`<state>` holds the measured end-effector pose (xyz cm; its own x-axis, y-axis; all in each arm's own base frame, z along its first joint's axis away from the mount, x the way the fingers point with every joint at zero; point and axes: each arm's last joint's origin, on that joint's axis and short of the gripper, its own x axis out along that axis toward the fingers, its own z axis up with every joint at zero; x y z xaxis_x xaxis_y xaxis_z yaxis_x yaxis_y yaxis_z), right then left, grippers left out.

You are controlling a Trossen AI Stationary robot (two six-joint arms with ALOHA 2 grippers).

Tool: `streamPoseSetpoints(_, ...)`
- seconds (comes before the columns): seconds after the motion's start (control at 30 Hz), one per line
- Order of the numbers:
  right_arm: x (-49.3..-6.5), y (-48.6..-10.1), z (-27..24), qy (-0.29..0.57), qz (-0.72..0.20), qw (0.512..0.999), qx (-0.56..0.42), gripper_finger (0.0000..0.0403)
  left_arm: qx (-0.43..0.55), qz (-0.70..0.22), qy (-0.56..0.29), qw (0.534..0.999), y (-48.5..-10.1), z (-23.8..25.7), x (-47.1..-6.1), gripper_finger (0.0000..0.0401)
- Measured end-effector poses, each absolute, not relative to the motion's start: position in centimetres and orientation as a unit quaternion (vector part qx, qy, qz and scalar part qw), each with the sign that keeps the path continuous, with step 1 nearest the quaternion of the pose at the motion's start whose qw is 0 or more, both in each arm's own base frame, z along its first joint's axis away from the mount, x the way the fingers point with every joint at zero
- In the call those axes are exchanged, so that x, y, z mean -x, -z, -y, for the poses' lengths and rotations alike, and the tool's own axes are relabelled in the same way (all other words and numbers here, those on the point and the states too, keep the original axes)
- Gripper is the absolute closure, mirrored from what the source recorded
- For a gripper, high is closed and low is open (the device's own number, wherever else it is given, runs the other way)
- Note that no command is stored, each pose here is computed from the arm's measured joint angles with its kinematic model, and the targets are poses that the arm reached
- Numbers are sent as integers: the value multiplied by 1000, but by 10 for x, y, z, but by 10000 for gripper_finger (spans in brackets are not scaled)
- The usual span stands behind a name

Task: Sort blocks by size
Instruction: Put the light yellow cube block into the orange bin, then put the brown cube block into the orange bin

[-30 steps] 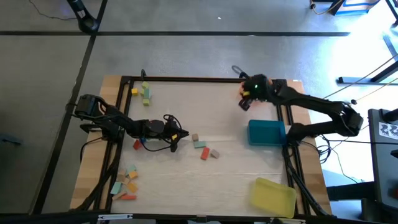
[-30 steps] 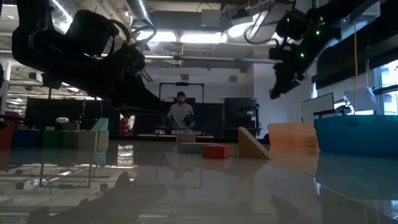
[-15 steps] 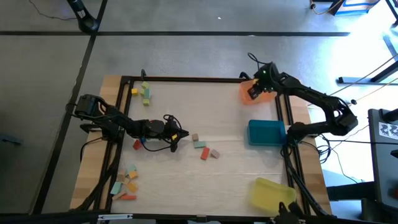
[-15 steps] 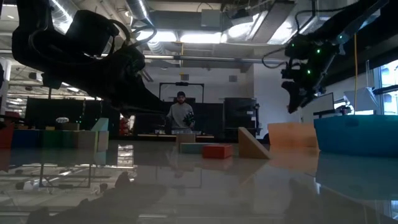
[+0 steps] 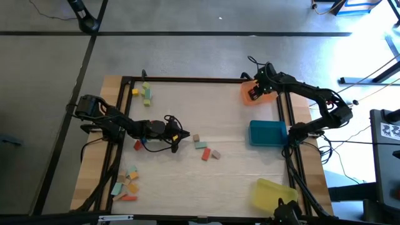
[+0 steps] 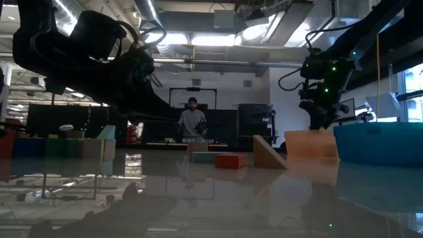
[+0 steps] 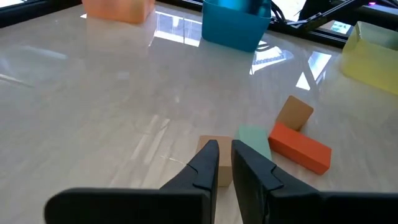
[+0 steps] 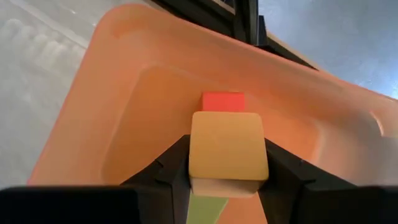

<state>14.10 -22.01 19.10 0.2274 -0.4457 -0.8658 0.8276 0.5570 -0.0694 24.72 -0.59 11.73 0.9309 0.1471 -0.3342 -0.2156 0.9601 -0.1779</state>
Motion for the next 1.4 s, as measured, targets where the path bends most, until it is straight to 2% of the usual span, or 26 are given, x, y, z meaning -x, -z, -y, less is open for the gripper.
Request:
streamPoseSetpoints(0.13,-141,-191,220,429,-453,752,-214,239,106,-161,-93,977,-117,6,-247,370)
streamPoseSetpoints(0.33,-140,-196,218,425,-443,760,-212,178,108,-161,-93,977,-117,6,-247,370)
streamPoseSetpoints(0.43,-141,-206,213,392,-416,789,-224,153,116,-159,-94,976,-117,6,-247,370)
streamPoseSetpoints(0.6,-157,-229,187,272,-360,863,-228,134,124,-149,-96,976,-120,5,-248,366)
streamPoseSetpoints(0.7,-177,-239,163,220,-352,890,-192,132,121,-141,-90,978,-123,6,-252,337)
streamPoseSetpoints(0.87,-211,-243,124,164,-349,913,-136,132,102,-130,-55,985,-139,13,-271,247)
streamPoseSetpoints(1.03,-237,-244,95,139,-328,931,-80,132,49,-223,-53,972,-143,16,-290,169)
streamPoseSetpoints(1.13,-246,-246,83,124,-313,940,-62,132,32,-258,-84,962,-144,15,-293,151)
streamPoseSetpoints(1.4,-251,-247,70,124,-310,942,-42,132,37,-269,-111,956,-141,13,-291,148)
